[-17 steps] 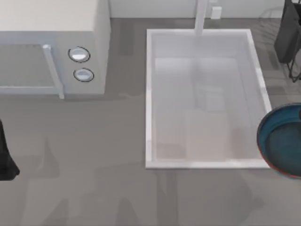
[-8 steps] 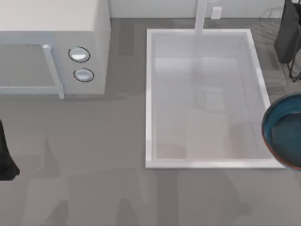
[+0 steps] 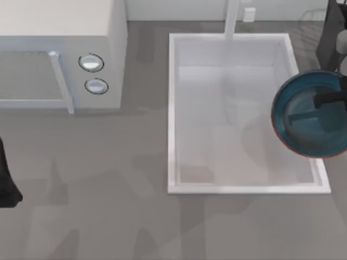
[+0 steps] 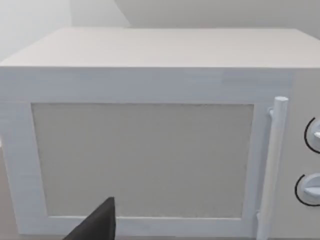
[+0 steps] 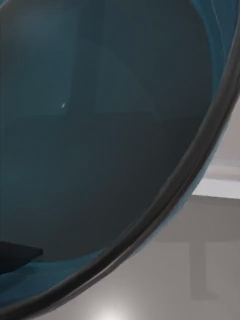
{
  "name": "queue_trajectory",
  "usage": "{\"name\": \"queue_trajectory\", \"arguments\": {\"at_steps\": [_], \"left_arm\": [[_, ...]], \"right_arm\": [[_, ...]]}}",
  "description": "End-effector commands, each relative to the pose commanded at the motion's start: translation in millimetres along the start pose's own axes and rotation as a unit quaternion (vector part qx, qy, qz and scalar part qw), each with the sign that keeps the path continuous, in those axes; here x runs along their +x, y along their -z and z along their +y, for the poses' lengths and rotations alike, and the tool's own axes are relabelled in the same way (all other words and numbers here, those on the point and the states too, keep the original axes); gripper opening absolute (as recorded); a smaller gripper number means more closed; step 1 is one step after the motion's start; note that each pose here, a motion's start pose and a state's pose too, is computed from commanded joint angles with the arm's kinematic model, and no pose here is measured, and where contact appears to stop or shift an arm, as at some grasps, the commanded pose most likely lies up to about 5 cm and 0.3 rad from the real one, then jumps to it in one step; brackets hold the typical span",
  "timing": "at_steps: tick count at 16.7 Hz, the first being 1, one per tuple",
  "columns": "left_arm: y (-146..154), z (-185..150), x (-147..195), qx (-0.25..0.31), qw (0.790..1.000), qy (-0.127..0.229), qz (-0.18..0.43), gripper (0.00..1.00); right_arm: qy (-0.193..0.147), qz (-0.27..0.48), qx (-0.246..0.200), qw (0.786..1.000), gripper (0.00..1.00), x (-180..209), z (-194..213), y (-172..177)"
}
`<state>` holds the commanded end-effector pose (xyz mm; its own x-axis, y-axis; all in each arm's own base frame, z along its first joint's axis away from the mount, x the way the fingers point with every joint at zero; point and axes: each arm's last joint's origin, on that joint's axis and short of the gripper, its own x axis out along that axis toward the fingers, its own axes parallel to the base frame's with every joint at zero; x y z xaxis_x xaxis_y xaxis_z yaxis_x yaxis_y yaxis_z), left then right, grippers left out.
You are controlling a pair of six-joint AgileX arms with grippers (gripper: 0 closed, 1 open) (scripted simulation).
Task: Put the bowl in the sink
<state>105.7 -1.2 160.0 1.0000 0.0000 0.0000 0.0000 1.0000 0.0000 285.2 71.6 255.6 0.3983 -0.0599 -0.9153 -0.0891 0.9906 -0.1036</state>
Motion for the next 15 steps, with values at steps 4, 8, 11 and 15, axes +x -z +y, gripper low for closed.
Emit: {"name": "queue_trajectory", "arguments": {"at_steps": [4,8,11,15], "left_arm": [[0.0,0.0,0.0,0.0,1.0,0.0,0.0,1.0],[0.0,0.0,0.0,0.0,1.0,0.0,0.0,1.0],[0.0,0.0,0.0,0.0,1.0,0.0,0.0,1.0],[0.0,0.0,0.0,0.0,1.0,0.0,0.0,1.0]], "right_arm": [[0.025,-0.118,-0.028,0.992,0.0,34.3,33.8,-12.3],[0.037,-0.257,-0.034,0.965,0.0,58.4,70.2,-12.7],[0.037,-0.364,-0.017,0.931,0.0,60.8,92.2,-6.4],[0.025,-0.478,0.027,0.877,0.0,47.8,109.8,5.0]]}}
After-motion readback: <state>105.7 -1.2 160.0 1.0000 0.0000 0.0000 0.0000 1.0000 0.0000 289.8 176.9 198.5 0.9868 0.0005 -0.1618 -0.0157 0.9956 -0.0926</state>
